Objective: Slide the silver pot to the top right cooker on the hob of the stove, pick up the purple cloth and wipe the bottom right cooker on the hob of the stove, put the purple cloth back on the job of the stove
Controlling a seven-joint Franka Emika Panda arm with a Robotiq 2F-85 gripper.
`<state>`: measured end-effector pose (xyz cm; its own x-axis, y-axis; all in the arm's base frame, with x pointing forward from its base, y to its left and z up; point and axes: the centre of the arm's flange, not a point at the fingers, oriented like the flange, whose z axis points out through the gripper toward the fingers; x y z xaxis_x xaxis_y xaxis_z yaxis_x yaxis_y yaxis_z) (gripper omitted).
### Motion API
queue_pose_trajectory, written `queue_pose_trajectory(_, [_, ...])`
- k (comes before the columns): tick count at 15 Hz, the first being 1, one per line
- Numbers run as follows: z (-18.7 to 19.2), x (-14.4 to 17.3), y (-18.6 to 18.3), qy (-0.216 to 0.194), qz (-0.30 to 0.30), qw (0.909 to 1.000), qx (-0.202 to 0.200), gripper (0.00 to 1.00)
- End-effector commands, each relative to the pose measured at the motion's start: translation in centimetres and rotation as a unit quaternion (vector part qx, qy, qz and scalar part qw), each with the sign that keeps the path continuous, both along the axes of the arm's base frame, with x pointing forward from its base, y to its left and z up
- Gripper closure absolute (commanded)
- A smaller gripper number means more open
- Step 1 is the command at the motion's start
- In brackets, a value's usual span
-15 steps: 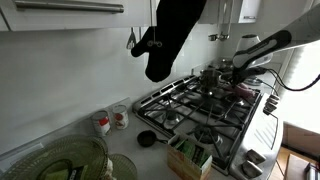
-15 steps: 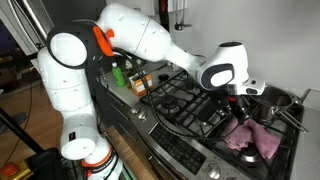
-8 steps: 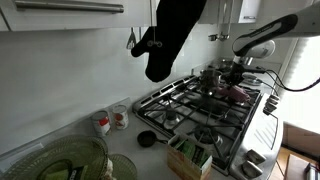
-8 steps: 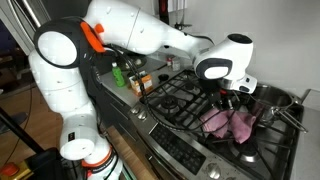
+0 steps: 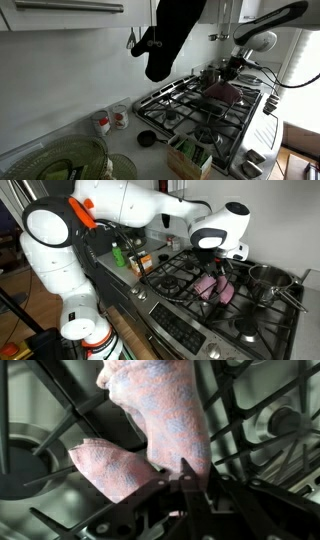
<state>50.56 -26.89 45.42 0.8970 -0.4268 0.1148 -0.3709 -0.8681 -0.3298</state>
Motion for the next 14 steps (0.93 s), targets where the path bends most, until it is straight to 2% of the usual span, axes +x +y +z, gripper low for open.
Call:
queue_pose_trajectory(1, [0.9, 0.5, 3.6, -0.024, 0.055, 0.9976, 0.033, 0.96])
queue_pose_trajectory(4, [0.6, 1.8, 5.9, -0.033, 0.089, 0.9951, 0.025, 0.96])
queue_pose_trajectory(5, [0.4, 2.1, 6.2, -0.032, 0.088, 0.9955, 0.011, 0.60])
queue_pose_trajectory(6, [0.5, 2.3, 6.4, -0.033, 0.093, 0.9951, 0.008, 0.60])
queue_pose_trajectory(12, [3.8, 1.8, 4.9, -0.065, 0.071, 0.9950, -0.026, 0.15])
queue_pose_trajectory(14, [5.7, 1.5, 4.0, -0.077, 0.057, 0.9942, -0.050, 0.02])
